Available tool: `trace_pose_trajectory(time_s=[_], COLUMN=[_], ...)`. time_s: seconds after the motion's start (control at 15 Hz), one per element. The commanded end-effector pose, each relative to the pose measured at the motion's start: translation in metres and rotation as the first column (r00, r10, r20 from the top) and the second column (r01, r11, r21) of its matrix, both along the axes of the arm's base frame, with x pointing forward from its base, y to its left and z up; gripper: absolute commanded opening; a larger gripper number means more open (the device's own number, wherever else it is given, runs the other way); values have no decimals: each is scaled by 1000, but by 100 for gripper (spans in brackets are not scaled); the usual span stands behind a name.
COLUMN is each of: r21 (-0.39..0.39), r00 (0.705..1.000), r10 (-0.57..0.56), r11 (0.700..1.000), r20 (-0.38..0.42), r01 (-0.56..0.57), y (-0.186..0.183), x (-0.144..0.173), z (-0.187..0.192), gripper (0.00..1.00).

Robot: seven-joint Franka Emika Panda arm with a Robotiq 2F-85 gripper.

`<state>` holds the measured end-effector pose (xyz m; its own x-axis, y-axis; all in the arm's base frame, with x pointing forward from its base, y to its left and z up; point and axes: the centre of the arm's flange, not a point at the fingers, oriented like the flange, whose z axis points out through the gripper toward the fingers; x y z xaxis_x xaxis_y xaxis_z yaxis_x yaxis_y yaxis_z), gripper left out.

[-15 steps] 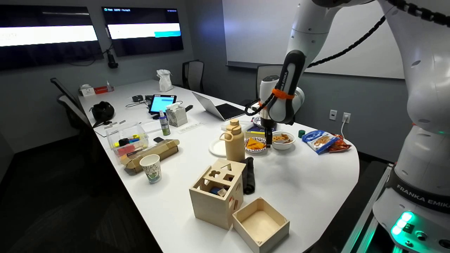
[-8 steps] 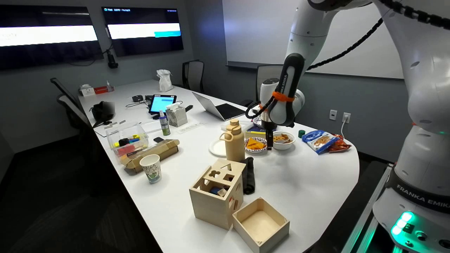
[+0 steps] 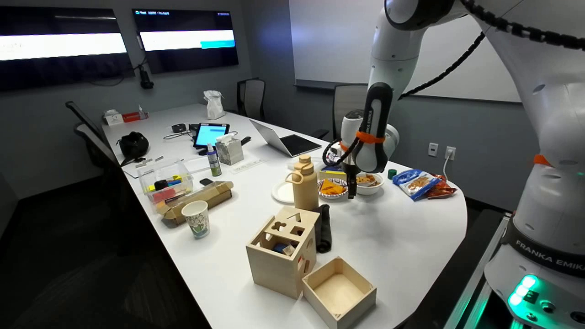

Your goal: Stir the contents in the bowl

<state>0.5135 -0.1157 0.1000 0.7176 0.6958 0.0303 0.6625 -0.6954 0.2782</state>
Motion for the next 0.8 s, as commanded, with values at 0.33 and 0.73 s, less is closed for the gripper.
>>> trace_pose_trajectory(time_s=[0.33,0.73], r21=[-61,-77], r00=[995,994], r10=[42,48], r11=[997,996], r20=[87,101], r01=[-37,-41], y=[8,9], x=[12,11], z=[-3,-6], gripper=[100,56])
